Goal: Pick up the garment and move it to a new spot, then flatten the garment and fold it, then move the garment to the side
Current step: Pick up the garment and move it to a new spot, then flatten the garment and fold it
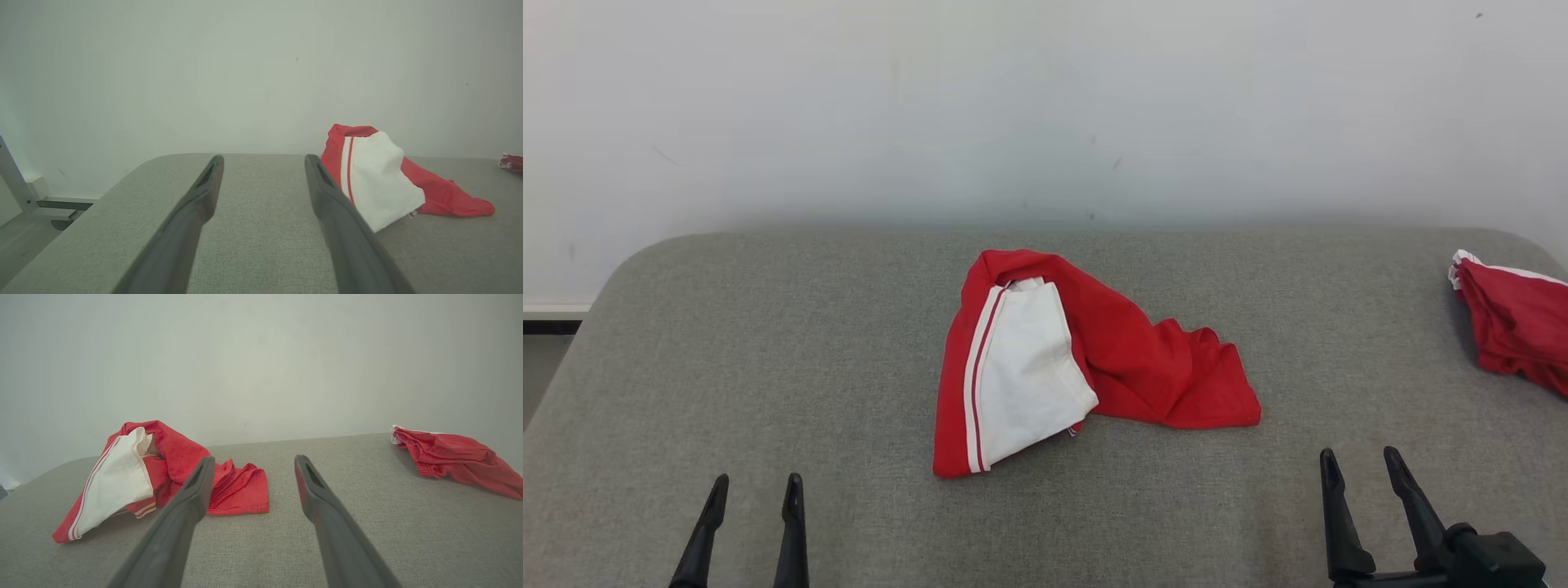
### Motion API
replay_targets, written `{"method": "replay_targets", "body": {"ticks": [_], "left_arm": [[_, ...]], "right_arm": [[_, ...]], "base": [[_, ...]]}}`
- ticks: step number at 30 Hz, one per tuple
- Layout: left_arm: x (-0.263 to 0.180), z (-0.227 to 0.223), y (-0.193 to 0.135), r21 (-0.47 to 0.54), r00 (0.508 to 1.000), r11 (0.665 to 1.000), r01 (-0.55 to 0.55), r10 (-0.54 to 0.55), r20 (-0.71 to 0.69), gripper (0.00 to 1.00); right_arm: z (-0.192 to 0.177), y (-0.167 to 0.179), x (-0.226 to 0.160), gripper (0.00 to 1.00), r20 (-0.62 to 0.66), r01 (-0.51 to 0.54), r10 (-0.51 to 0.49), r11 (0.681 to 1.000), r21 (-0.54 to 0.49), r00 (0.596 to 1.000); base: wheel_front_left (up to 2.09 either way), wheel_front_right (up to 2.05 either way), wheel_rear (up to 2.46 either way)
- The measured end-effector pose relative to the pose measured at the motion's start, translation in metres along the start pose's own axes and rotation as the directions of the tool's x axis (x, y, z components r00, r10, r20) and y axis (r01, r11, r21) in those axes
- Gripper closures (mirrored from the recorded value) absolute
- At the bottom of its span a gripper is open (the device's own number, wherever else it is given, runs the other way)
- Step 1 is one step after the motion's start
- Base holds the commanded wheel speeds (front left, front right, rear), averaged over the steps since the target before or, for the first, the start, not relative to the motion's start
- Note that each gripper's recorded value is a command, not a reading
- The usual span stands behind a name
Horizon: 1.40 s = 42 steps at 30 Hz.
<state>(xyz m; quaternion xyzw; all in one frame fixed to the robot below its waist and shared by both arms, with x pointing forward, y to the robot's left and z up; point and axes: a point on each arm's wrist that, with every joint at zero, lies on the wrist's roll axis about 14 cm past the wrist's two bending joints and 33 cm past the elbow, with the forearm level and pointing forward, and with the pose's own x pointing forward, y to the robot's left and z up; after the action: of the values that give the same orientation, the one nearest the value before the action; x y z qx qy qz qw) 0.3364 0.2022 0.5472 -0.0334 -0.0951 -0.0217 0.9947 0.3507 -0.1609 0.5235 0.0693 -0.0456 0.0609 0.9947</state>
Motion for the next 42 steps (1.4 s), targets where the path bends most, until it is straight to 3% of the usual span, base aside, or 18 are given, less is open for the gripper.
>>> {"method": "replay_targets", "body": {"ticks": [42], "left_arm": [[-0.007,-0.017,0.012,0.003,0.998,0.998,-0.059,0.059,-0.035,0.0]], "right_arm": [[-0.017,0.0,-0.001,0.0,-0.038,0.002,-0.002,1.0,0.017,0.999]], "base": [[0.0,0.0,0.0]]}}
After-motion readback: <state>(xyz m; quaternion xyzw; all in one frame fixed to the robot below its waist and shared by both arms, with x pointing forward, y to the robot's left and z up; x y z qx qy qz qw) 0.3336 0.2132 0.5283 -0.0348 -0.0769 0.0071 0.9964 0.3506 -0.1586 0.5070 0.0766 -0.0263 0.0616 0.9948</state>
